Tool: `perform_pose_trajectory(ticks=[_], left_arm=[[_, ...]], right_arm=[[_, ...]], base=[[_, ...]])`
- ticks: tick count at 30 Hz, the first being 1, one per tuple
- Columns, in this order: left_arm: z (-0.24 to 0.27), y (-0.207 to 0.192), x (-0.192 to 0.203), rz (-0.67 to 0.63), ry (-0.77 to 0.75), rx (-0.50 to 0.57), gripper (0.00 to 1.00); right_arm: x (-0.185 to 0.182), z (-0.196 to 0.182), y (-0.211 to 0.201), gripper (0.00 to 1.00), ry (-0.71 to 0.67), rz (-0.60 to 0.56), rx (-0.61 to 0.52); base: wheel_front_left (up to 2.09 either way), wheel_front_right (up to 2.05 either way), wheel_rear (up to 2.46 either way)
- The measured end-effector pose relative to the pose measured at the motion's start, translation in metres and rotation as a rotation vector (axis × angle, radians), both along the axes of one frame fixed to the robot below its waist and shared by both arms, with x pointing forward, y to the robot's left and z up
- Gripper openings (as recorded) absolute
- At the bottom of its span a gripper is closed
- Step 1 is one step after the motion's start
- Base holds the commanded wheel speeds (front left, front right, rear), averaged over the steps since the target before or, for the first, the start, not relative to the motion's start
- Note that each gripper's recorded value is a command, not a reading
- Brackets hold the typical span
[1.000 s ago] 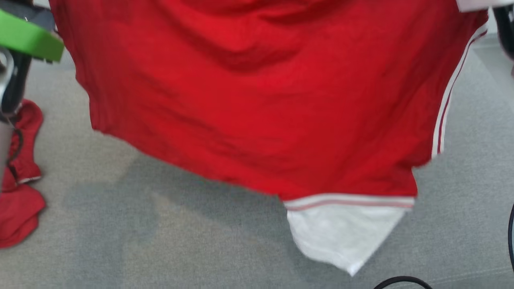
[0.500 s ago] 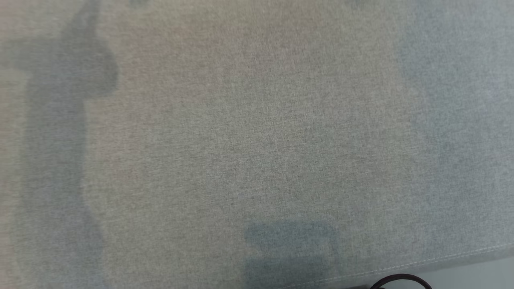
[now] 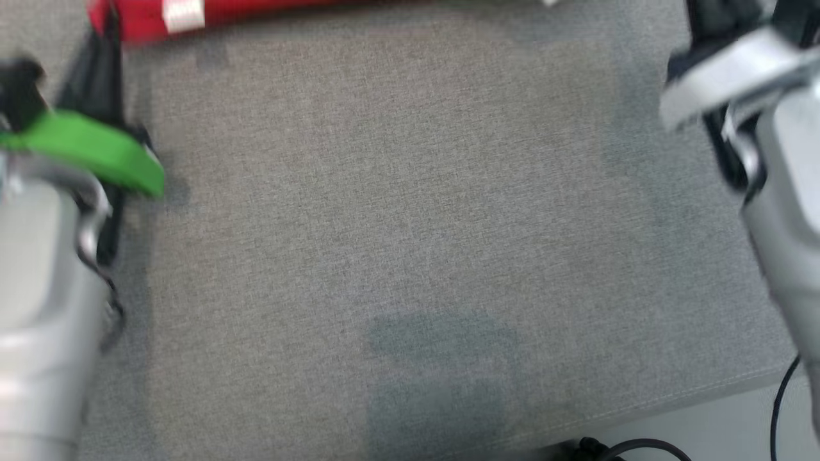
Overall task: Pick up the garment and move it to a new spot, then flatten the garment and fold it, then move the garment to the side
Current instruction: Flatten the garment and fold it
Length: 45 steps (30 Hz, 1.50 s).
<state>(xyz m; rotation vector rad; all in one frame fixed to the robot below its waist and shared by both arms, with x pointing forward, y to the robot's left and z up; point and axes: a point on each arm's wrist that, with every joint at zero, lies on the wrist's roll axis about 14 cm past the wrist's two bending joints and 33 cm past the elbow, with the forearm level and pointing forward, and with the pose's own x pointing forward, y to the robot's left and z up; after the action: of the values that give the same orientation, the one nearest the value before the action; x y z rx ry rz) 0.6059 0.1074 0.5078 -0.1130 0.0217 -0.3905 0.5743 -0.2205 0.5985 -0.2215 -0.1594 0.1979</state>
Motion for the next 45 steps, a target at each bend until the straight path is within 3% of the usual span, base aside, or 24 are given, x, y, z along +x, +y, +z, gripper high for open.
perform_pose_trajectory(ticks=[5,10,16,23,36,45], left_arm=[[-0.066,-0.009,-0.07,0.009,0.2,-0.055,0.0],[-0.076,-0.004,-0.119,0.072,0.271,-0.127,0.0],[-0.086,0.02,-0.184,0.194,0.346,-0.181,0.0],[-0.094,0.018,-0.254,0.203,0.399,-0.159,0.0],[-0.105,0.04,-0.331,0.266,0.44,-0.142,0.0],[-0.076,0.044,-0.318,0.281,0.331,-0.168,0.0]], right_arm=[[-0.06,-0.065,-0.016,0.0,0.165,-0.069,0.116],[-0.122,-0.111,-0.016,0.0,0.306,-0.119,0.23],[-0.199,-0.146,-0.008,0.0,0.431,-0.156,0.318],[-0.267,-0.161,-0.001,0.0,0.475,-0.197,0.395],[-0.344,-0.176,0.001,0.0,0.502,-0.225,0.415],[-0.325,-0.147,-0.001,0.0,0.409,-0.181,0.372]], base=[[0.0,0.0,0.0],[0.0,0.0,0.0],[0.0,0.0,0.0],[0.0,0.0,0.0],[0.0,0.0,0.0],[0.0,0.0,0.0]])
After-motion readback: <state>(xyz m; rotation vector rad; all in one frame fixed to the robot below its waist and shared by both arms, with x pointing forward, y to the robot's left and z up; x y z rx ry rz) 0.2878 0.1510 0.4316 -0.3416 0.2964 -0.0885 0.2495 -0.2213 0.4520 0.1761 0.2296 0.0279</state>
